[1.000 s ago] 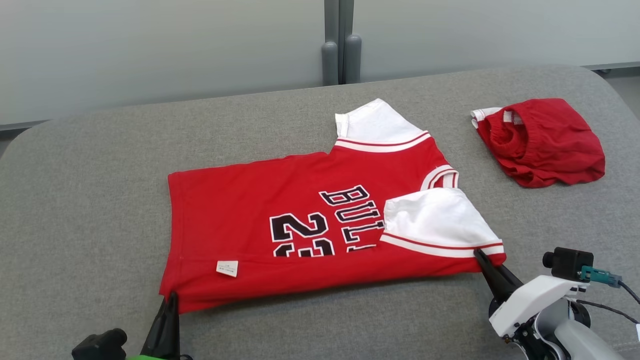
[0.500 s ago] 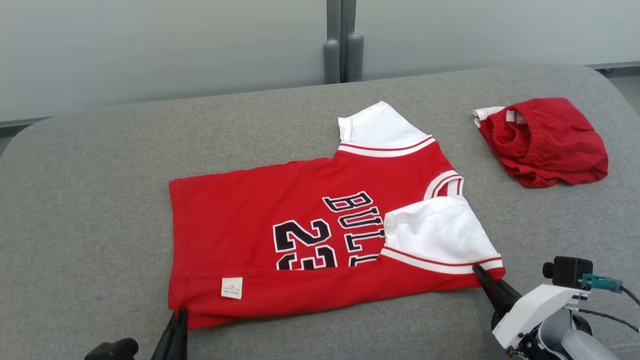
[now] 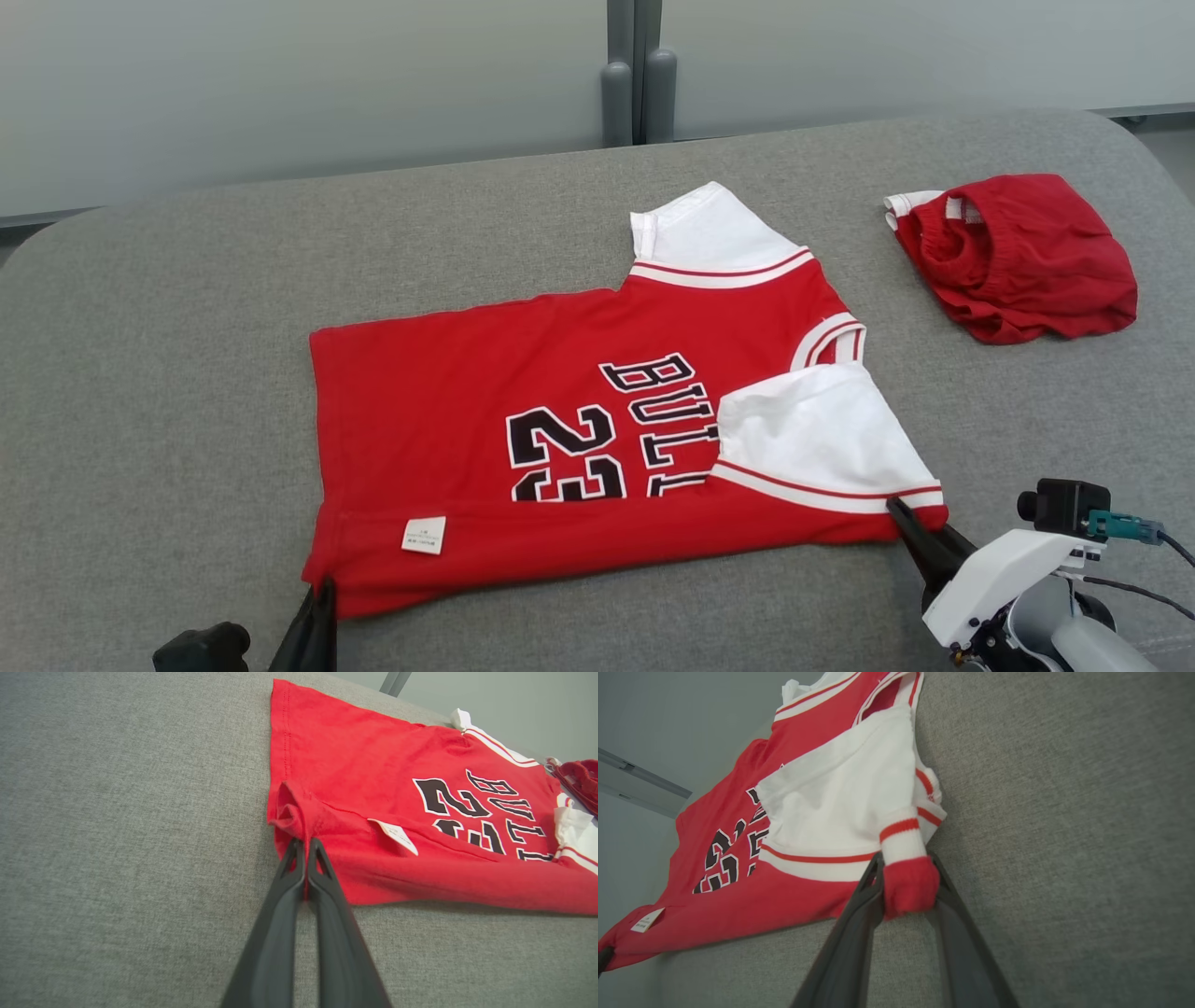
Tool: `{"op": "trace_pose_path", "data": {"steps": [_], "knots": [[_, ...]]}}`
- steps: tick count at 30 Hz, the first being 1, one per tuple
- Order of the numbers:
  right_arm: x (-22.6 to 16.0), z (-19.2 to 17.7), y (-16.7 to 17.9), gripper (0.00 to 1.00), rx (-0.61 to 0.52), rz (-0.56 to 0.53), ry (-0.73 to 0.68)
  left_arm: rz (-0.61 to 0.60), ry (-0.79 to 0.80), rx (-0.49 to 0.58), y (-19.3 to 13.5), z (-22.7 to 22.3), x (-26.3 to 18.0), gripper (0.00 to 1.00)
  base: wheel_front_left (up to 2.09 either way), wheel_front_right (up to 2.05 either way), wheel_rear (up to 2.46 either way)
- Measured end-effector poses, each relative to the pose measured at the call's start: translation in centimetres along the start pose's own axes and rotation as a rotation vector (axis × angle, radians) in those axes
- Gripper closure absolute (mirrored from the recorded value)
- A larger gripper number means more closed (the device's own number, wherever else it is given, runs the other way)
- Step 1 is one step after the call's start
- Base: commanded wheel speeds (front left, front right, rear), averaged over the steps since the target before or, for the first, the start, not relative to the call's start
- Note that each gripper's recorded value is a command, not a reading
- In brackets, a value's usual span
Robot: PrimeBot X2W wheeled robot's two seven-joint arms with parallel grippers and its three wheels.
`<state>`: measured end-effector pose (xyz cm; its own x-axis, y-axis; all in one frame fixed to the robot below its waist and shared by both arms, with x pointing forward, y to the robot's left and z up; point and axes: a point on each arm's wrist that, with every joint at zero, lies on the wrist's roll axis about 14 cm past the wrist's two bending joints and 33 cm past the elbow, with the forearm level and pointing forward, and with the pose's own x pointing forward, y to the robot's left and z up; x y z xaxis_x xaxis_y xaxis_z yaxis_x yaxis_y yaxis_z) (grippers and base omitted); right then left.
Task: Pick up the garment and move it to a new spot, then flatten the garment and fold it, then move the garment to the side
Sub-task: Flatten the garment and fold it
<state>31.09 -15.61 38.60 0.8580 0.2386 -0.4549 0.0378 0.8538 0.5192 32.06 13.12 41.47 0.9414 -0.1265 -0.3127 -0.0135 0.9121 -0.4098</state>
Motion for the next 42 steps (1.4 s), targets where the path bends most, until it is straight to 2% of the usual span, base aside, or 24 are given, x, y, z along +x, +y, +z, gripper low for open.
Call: {"op": "trace_pose_path", "data": {"steps": [1, 9, 16, 26, 32, 36, 42], "knots": [[0.0, 0.0, -0.1, 0.00, -0.001, -0.005, 0.001, 0.002, 0.001, 0.000, 0.1, 0.0, 0.0, 0.00, 0.00, 0.00, 0.00], [-1.0, 0.3, -2.6, 0.00, -0.019, -0.078, 0.002, 0.059, -0.026, -0.001, 1.7, 0.9, 0.5, 0.00, 0.00, 0.00, 0.00], [-1.8, 4.5, -4.5, 0.00, -0.104, -0.122, -0.103, 0.039, -0.072, 0.053, 1.9, 2.9, 1.4, 0.00, 0.00, 0.00, 0.00], [0.7, 14.4, -0.7, 0.00, -0.351, -0.008, -0.273, -0.116, -0.136, 0.186, -2.4, 7.7, 6.2, 0.00, 0.00, 0.00, 0.00], [3.0, 15.5, 1.6, 0.00, -0.430, 0.059, -0.225, -0.158, -0.090, 0.222, -3.7, 8.0, 8.7, 0.00, 0.00, 0.00, 0.00], [4.8, 17.5, 2.9, 0.00, -0.487, 0.086, -0.227, -0.176, -0.033, 0.251, -4.2, 7.7, 11.1, 0.00, 0.00, 0.00, 0.00], [8.0, 17.5, 4.3, 0.00, -0.572, 0.138, -0.143, -0.127, 0.059, 0.250, -2.8, 6.7, 14.3, 0.00, 0.00, 0.00, 0.00]]}}
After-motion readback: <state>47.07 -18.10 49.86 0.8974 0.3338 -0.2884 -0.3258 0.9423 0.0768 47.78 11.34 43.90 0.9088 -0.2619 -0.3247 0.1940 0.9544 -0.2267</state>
